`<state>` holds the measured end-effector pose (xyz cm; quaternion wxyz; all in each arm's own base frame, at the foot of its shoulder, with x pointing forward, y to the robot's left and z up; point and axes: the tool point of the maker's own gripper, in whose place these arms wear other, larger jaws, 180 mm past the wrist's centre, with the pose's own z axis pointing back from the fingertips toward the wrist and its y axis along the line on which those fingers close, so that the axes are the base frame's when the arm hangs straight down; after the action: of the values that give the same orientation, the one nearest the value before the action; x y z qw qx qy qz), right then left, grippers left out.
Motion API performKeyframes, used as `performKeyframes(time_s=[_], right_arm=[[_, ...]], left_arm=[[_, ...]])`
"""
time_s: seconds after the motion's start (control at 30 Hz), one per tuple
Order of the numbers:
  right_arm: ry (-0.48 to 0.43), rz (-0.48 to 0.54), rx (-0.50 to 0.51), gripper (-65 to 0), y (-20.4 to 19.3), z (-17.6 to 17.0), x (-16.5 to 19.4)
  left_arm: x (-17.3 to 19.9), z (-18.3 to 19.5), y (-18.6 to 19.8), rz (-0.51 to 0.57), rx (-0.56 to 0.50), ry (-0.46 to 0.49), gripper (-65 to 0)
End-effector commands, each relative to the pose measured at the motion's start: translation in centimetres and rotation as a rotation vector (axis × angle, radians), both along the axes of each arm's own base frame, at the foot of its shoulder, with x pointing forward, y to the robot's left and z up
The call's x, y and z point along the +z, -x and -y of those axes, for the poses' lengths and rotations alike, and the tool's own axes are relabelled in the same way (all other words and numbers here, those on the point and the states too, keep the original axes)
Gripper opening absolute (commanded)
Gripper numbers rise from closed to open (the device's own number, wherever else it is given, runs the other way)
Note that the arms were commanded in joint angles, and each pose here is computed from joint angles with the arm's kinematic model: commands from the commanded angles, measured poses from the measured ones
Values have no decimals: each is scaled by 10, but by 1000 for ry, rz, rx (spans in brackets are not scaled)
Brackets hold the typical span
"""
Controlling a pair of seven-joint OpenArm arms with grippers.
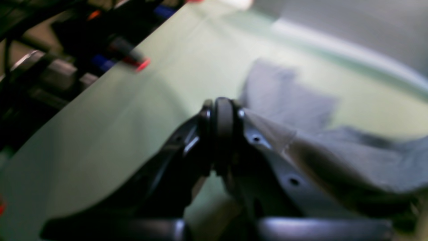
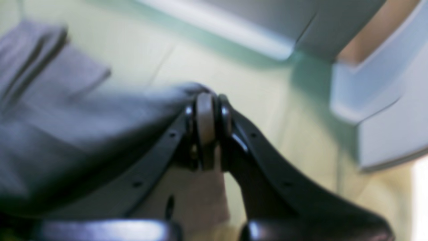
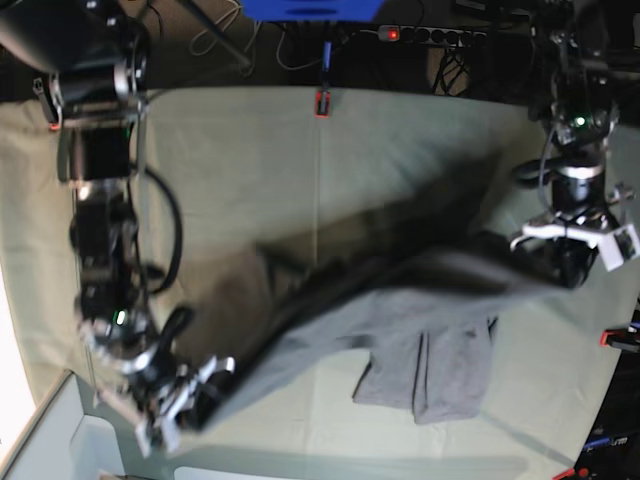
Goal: Layout the t-shirt on the table in an organized manner, then fold the t-shirt properly
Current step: 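Grasp the shirt with both grippers, lift and swing it across the table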
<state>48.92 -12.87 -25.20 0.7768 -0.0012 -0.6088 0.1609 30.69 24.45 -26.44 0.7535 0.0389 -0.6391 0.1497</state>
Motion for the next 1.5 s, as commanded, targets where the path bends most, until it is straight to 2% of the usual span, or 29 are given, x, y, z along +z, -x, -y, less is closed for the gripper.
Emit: performKeyframes(time_s=[0.0,0.2,0.37,0.47,0.53,0.6,0.8,0.93,1.03,1.2,1.3,1.47], right_arm=[[-10,120,25,-650,-16,-3,47],[0,222,8,-650,-52,7,113],[-18,244,-22,-650,-87,24,147],[-32,246,-28,-650,-98,29,150],[-24,237,-38,-650,-100,37,146],[2,212,-72,-650,-98,60,136],[50,174,-143,-650,-89,120,102],[92,130,-171,-650,-74,145,76],[123,84,-194,-650,-62,165,55],[165,11,-214,-647,-40,187,20],[176,-28,-216,-574,-29,191,1],[199,-102,-218,-395,-6,199,-35]], left_arm=[[25,8,-6,82,-25,-22,-648],[49,45,-18,155,-120,1,-648],[79,44,-36,247,-118,-5,-648],[96,49,-45,296,-126,0,-648],[95,63,-47,294,-163,13,-648],[87,89,-47,275,-231,34,-648],[54,195,-31,183,-492,114,-648],[39,256,-10,152,-641,60,-648],[29,315,21,147,-837,3,-648],[8,378,75,125,-1111,-73,-648],[-5,400,101,118,-1235,-135,-648],[-34,424,132,81,-1368,-230,-631]])
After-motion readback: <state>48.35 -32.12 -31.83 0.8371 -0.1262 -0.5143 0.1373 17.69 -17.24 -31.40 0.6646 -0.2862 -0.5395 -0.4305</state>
